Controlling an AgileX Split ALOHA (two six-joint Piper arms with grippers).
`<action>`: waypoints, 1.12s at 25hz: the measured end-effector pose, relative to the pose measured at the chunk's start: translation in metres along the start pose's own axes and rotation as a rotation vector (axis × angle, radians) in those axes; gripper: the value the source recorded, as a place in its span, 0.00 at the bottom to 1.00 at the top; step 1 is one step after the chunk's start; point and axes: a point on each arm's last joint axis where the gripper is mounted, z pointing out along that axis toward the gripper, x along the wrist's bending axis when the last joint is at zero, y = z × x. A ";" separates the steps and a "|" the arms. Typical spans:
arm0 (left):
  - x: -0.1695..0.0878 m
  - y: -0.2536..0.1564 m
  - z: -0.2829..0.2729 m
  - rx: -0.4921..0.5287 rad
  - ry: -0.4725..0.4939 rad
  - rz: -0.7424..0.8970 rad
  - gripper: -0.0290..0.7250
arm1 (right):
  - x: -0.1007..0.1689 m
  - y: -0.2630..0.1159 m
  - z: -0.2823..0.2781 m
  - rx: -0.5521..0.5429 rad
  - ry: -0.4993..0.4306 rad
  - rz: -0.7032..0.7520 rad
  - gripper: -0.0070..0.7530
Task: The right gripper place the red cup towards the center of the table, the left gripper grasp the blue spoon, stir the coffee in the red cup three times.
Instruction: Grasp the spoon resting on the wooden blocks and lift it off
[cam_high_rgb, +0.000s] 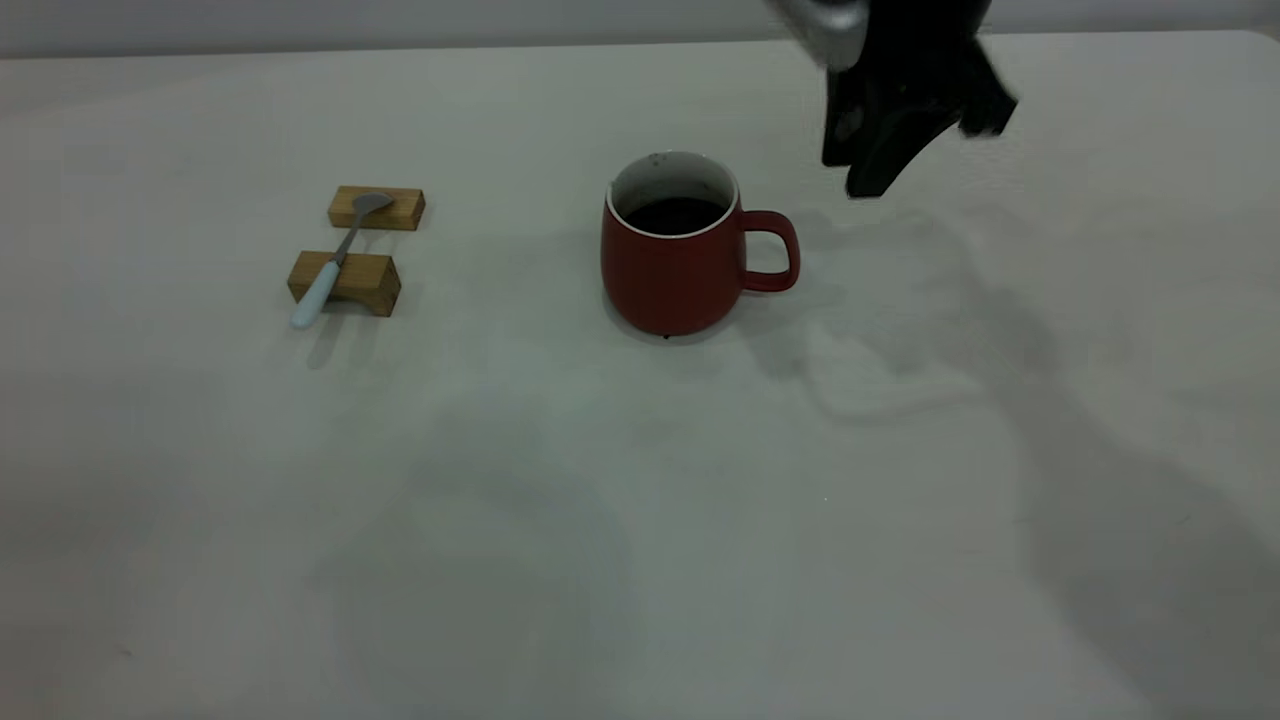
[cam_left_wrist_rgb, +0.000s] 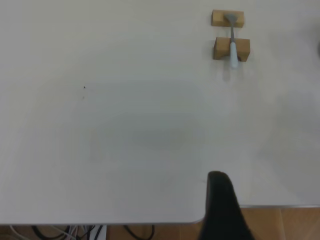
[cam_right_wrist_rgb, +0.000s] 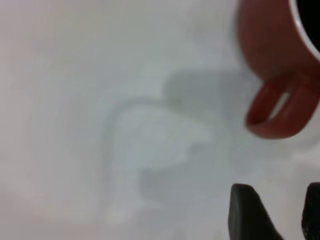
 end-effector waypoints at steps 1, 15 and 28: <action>0.000 0.000 0.000 0.000 0.000 0.000 0.76 | 0.002 0.001 -0.013 -0.001 0.007 0.017 0.41; 0.000 0.000 0.000 0.000 0.000 0.001 0.76 | 0.037 0.053 -0.208 -0.414 -0.128 0.868 0.41; 0.000 0.000 0.000 0.000 0.000 0.001 0.76 | 0.217 0.078 -0.400 -0.405 -0.777 1.292 0.41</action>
